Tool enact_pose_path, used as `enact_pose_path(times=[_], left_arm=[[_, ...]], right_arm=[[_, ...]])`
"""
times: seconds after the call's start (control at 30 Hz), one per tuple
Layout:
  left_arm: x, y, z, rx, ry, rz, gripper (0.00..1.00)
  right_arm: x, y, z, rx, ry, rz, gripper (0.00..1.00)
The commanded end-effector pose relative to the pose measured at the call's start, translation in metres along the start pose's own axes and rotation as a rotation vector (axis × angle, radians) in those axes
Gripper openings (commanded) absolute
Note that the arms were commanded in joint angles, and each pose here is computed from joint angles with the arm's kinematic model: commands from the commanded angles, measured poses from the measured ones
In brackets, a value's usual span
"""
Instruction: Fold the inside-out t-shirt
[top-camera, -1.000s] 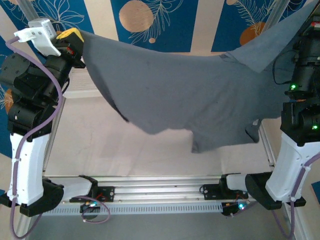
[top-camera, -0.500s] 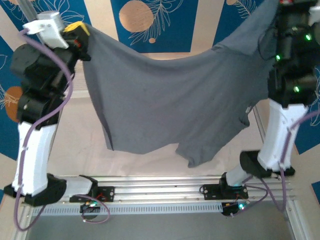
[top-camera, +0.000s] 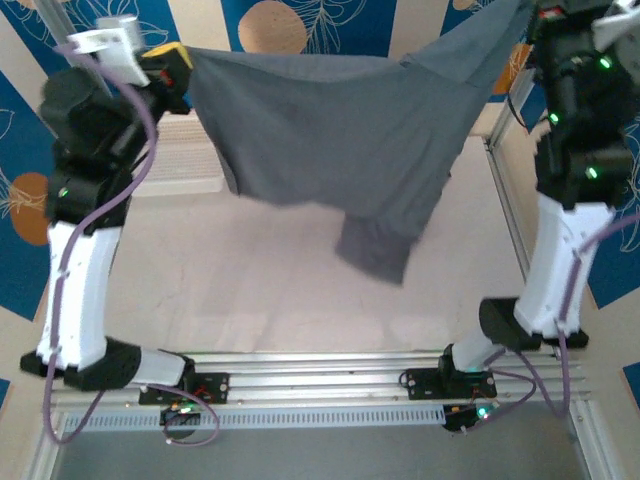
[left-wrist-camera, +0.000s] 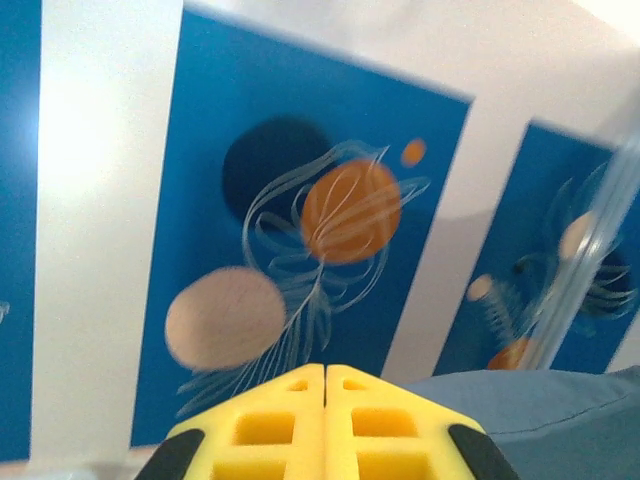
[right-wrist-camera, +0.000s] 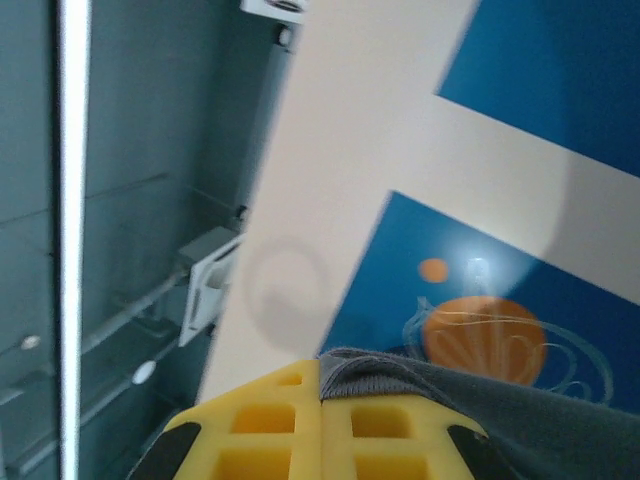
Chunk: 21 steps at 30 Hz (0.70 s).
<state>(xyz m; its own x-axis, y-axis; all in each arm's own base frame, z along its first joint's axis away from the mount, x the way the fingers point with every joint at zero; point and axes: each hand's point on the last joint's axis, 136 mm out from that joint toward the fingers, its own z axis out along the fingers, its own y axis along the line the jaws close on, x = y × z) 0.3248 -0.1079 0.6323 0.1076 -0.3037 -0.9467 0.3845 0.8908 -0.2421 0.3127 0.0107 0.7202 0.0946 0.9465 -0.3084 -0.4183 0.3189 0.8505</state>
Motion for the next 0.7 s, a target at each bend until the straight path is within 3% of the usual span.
enact_pose_path(times=[0.0, 0.27, 0.43, 0.53, 0.67], left_arm=[[-0.048, -0.026, -0.046, 0.112, -0.150, -0.028, 0.00], [-0.059, -0.038, -0.080, 0.155, -0.163, -0.054, 0.00], [-0.072, -0.039, -0.088, 0.153, -0.212, -0.056, 0.00], [-0.069, -0.027, -0.074, 0.090, -0.198, -0.058, 0.00], [-0.044, -0.006, -0.030, 0.001, -0.126, -0.058, 0.00]], right_arm=[[-0.022, 0.059, -0.049, -0.157, -0.076, 0.028, 0.00], [-0.029, 0.083, -0.093, -0.218, -0.097, 0.033, 0.00], [-0.035, 0.096, -0.100, -0.255, -0.125, -0.003, 0.00], [-0.036, 0.090, -0.089, -0.233, -0.133, -0.017, 0.00], [-0.033, 0.065, -0.057, -0.174, -0.144, -0.057, 0.00]])
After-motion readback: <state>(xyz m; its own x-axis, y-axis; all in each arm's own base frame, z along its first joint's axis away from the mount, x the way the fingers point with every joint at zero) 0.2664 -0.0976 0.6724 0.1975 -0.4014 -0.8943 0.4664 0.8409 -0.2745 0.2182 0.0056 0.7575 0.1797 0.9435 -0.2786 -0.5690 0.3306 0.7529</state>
